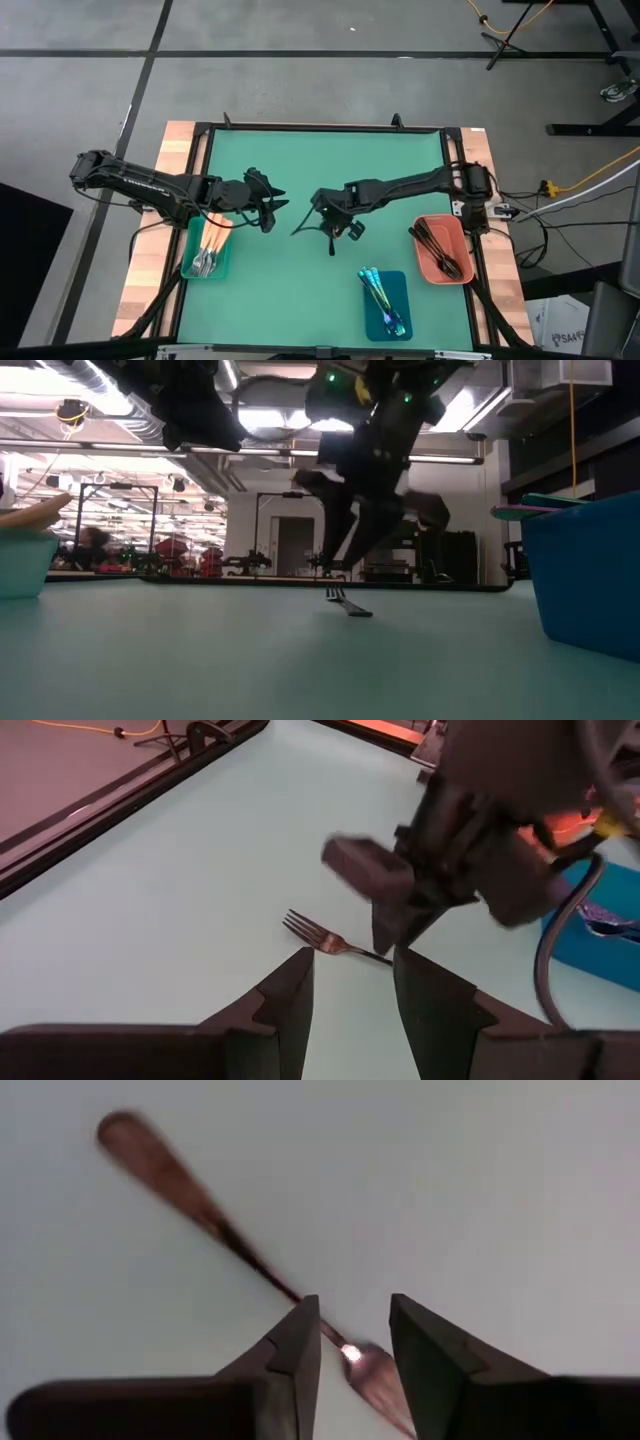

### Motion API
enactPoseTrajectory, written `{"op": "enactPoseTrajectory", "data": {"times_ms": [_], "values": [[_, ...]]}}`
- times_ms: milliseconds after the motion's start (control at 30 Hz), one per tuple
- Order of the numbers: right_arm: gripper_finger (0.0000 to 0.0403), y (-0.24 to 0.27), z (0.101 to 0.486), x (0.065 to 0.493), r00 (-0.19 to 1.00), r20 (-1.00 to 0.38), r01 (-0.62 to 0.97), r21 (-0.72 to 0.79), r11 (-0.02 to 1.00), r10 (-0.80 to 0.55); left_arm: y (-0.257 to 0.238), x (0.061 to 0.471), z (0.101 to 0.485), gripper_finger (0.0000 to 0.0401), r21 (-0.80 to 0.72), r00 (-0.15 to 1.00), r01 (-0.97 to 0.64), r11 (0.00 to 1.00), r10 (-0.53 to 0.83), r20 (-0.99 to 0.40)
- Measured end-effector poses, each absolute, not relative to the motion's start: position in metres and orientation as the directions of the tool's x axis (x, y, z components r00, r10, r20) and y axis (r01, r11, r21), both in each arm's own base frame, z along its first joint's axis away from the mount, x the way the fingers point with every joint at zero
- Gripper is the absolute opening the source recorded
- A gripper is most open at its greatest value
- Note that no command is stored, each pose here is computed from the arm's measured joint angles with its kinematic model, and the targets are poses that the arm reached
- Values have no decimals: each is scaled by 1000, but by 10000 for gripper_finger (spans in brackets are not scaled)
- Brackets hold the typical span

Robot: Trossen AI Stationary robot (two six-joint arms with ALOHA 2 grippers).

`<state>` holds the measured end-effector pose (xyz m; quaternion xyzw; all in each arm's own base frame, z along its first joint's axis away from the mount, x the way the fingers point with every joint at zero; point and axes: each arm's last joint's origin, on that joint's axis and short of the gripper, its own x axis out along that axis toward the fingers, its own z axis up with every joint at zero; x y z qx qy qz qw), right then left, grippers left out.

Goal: Sort silverware by color (type)
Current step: Put the black fork into the orange bin

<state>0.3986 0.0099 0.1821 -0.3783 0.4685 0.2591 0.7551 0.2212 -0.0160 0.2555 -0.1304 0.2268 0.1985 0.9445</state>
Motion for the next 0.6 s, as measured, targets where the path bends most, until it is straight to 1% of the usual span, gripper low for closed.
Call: {"op": "enactPoseTrajectory", "data": {"times_ms": [100,200,333,500,600], "values": [[103,11,170,401,397,-917,-803,-326,499,40,-16,221,255,133,-156,818,-434,887,316,-480],[96,11,156,403,363,-931,-836,-307,455,40,-16,221,255,133,-156,818,-435,887,316,-480],[90,11,142,405,331,-943,-850,-285,443,27,-16,221,256,133,-154,817,-438,886,321,-479],[89,10,138,405,306,-952,-857,-264,443,25,-16,221,256,133,-150,815,-446,882,332,-476],[89,10,136,401,262,-965,-861,-222,457,24,-15,221,256,133,-147,813,-452,880,338,-474]]}}
